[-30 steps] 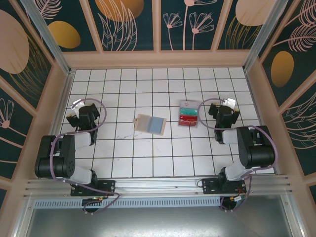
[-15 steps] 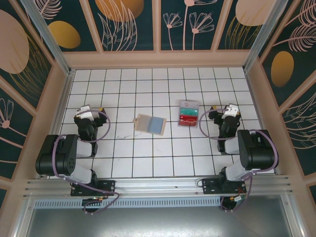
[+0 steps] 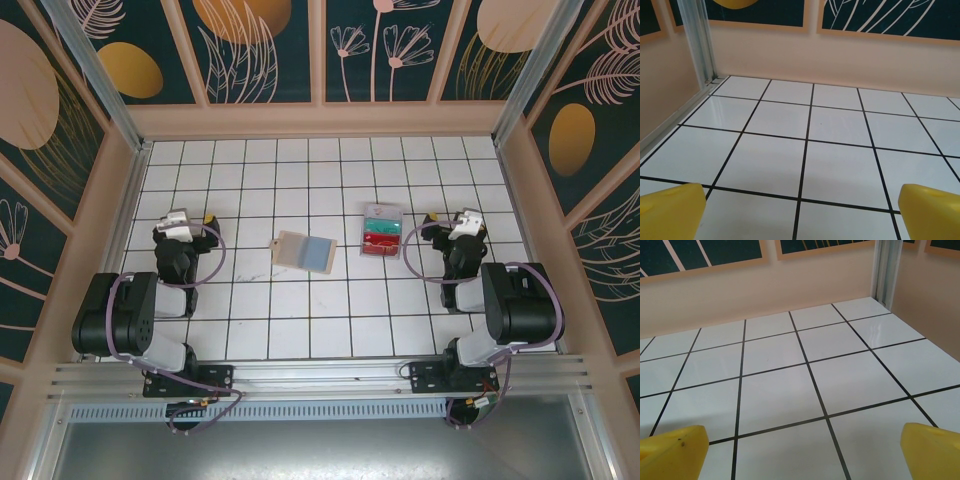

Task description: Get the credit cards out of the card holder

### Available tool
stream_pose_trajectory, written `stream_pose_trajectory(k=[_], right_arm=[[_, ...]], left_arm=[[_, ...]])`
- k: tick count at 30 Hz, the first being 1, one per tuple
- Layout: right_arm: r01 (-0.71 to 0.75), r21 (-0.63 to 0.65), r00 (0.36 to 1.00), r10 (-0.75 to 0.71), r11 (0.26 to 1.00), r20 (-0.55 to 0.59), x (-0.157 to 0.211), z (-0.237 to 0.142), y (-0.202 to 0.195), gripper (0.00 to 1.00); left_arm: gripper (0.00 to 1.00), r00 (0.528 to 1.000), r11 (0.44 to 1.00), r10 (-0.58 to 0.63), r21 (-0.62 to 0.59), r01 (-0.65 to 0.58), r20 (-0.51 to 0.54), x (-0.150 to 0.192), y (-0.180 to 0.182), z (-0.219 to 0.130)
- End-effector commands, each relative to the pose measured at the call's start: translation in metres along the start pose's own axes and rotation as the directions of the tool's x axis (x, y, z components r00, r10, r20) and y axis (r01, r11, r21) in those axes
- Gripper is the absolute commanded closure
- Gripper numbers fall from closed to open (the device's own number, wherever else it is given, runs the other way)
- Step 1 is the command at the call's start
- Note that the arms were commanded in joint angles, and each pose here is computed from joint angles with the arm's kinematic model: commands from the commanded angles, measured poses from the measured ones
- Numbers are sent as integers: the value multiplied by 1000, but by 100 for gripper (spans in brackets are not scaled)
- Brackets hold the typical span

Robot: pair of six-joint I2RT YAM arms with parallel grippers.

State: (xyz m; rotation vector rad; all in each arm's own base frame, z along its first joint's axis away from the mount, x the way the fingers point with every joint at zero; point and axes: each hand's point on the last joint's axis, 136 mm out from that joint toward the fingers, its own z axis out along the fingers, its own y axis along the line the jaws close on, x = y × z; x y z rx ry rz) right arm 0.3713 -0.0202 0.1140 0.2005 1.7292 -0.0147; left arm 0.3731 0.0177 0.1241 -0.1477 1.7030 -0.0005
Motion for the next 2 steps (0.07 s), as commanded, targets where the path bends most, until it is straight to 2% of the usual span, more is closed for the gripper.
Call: stream_pose_trajectory(k=[1,2], right_arm=[[-6,-15,999,7,1000,39,-9,1,0,1],[-7,-15,999,8,1000,39,-9,1,0,1]], left_arm=[[1,999,1000,14,22,-15,39,-12,-4,3],[1,999,1000,14,21,-14,38,-11,-3,3]])
